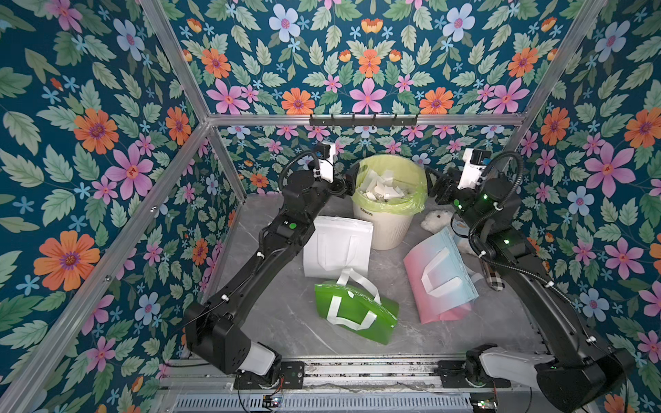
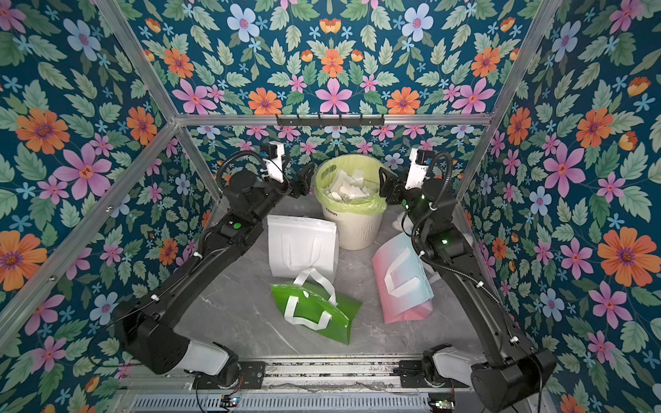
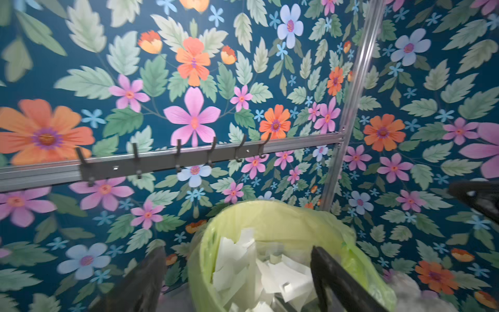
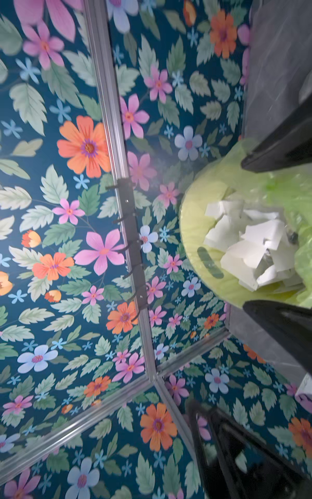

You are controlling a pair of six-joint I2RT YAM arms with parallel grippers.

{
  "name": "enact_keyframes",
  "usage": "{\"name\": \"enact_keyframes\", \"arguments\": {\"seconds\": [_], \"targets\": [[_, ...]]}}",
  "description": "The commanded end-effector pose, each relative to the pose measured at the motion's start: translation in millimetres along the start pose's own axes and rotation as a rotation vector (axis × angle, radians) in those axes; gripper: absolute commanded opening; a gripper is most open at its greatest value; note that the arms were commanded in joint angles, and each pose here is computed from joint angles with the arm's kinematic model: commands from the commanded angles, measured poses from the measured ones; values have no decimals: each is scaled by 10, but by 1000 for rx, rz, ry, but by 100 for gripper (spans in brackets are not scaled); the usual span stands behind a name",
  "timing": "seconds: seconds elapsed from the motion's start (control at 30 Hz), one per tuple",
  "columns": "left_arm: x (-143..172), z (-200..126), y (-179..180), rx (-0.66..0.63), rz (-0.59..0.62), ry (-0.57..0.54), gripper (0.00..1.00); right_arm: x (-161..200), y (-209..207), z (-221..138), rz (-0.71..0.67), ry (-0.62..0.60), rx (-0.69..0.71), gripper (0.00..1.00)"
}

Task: Shred takeout receipts and throw away
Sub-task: Reset both arms

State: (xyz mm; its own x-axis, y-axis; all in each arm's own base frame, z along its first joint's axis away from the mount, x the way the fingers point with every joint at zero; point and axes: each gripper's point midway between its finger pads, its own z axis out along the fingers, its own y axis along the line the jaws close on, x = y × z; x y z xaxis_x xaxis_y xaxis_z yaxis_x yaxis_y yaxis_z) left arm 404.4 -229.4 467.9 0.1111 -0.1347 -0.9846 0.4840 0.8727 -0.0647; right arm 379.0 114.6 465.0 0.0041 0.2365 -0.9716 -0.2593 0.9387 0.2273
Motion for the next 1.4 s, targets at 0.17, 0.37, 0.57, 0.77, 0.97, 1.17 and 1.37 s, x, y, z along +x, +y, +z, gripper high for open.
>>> {"name": "enact_keyframes", "arguments": {"seconds": [0.17, 0.37, 0.57, 0.77, 0.97, 1.17, 1.37], "targets": [[406, -700, 1189, -511, 28, -23, 100, 93, -1019, -364, -95, -41, 350, 90], [829, -1222, 1962, -776, -7, 20, 100, 385, -2211, -686, 167, -50, 576, 93], [1392, -1656, 2415, -970, -20, 101, 100, 921, -2622, -744, 108, 34, 663, 96], [1995, -1901, 2474, -1022, 11, 220, 100, 1530, -2597, -805, 111, 138, 613, 98], [2410, -2255, 2493, -1060, 70, 263, 100, 2017, -2521, -928, 23, 196, 634, 99], [2691, -2278, 2525, -1052, 129, 366, 99, 2539, -2364, -944, -24, 317, 599, 99], [2868, -2287, 2477, -1000, 133, 376, 100, 2817, -2255, -908, 19, 310, 513, 99]]}}
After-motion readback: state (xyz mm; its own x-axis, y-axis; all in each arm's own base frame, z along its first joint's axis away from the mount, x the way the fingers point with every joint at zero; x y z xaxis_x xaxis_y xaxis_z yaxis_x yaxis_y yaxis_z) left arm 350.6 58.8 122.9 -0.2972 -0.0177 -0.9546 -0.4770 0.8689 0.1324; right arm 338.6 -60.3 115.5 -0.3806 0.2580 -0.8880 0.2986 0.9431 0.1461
